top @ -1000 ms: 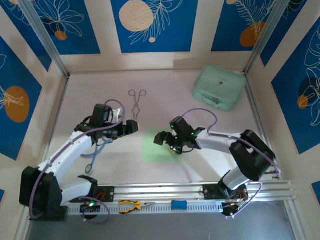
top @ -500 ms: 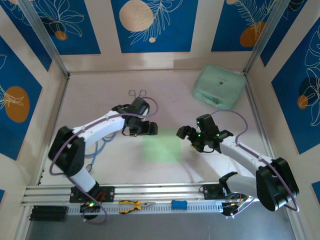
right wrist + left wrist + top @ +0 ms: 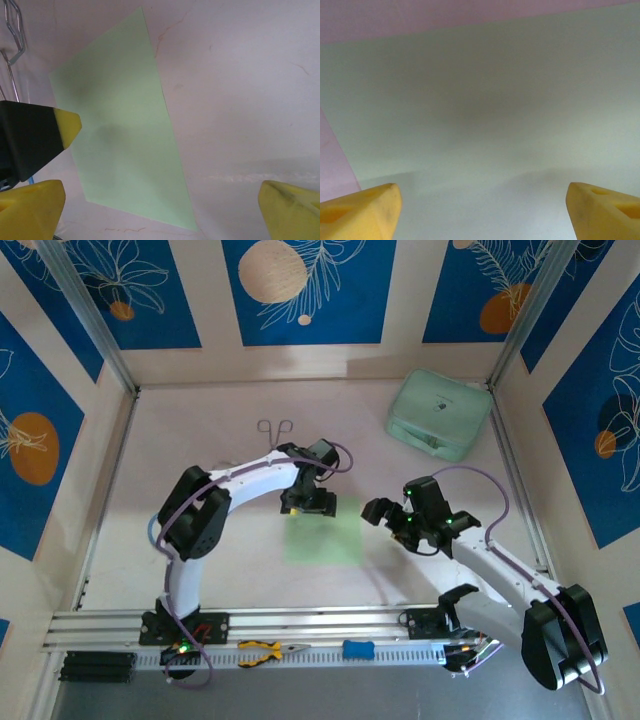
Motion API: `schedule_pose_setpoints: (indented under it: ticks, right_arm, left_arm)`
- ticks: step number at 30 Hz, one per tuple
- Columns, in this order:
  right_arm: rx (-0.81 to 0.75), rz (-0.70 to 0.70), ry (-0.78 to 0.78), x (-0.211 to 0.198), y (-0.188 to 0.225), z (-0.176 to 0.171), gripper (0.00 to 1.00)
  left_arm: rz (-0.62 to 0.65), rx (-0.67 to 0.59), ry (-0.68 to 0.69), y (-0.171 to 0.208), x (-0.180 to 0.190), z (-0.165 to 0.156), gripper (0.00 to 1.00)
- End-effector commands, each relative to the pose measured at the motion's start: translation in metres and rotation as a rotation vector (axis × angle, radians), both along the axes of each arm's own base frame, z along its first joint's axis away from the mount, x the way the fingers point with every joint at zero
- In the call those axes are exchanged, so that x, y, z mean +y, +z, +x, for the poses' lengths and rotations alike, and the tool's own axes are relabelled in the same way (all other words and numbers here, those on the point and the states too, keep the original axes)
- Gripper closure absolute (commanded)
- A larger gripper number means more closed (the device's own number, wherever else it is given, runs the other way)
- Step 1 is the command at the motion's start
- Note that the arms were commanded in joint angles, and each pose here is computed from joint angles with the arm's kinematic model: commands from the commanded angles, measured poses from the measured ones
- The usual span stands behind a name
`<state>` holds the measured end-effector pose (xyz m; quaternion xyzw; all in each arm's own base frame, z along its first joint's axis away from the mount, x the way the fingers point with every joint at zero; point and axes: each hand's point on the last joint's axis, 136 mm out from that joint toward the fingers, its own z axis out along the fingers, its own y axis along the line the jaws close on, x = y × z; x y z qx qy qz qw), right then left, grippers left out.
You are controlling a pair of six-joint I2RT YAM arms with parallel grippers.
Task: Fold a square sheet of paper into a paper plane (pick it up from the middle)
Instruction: First fold the square sheet of paper in half at the center of the table.
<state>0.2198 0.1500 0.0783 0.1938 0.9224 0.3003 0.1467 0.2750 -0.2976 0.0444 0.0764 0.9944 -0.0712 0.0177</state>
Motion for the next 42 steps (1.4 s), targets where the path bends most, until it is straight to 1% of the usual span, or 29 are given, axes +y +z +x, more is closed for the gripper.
schedule_pose_setpoints:
  ticks: [1,5,13,17,25,33,42]
  right_arm:
    - [0.015,-0.003,0.022,-0.001,-0.001,-0.005,0.01]
    - [0.017,-0.005,0.007,-0.004,-0.003,-0.006,0.01]
    - [0.045,-0.007,-0.002,-0.005,-0.009,-0.01,0.01]
    - [0.052,-0.005,0.009,-0.004,-0.009,-0.01,0.01]
    - [0.06,-0.001,0.008,-0.004,-0.011,-0.011,0.01]
    - [0.067,0.0,0.004,-0.005,-0.013,-0.013,0.01]
    - [0.078,-0.003,-0.005,-0.007,-0.014,-0.016,0.01]
  left_arm:
    - [0.045,0.029,0.009,-0.004,-0.004,-0.012,0.14]
    - [0.043,0.031,0.026,-0.009,-0.012,-0.013,0.13]
    - [0.104,0.025,0.051,-0.013,-0.017,-0.014,0.11]
    - [0.112,0.028,0.091,-0.017,-0.015,-0.015,0.11]
    - [0.109,0.032,0.105,-0.019,-0.021,-0.018,0.1]
    - [0.13,0.05,0.106,-0.03,-0.02,-0.021,0.1]
    - [0.145,0.111,0.104,-0.05,-0.02,-0.031,0.11]
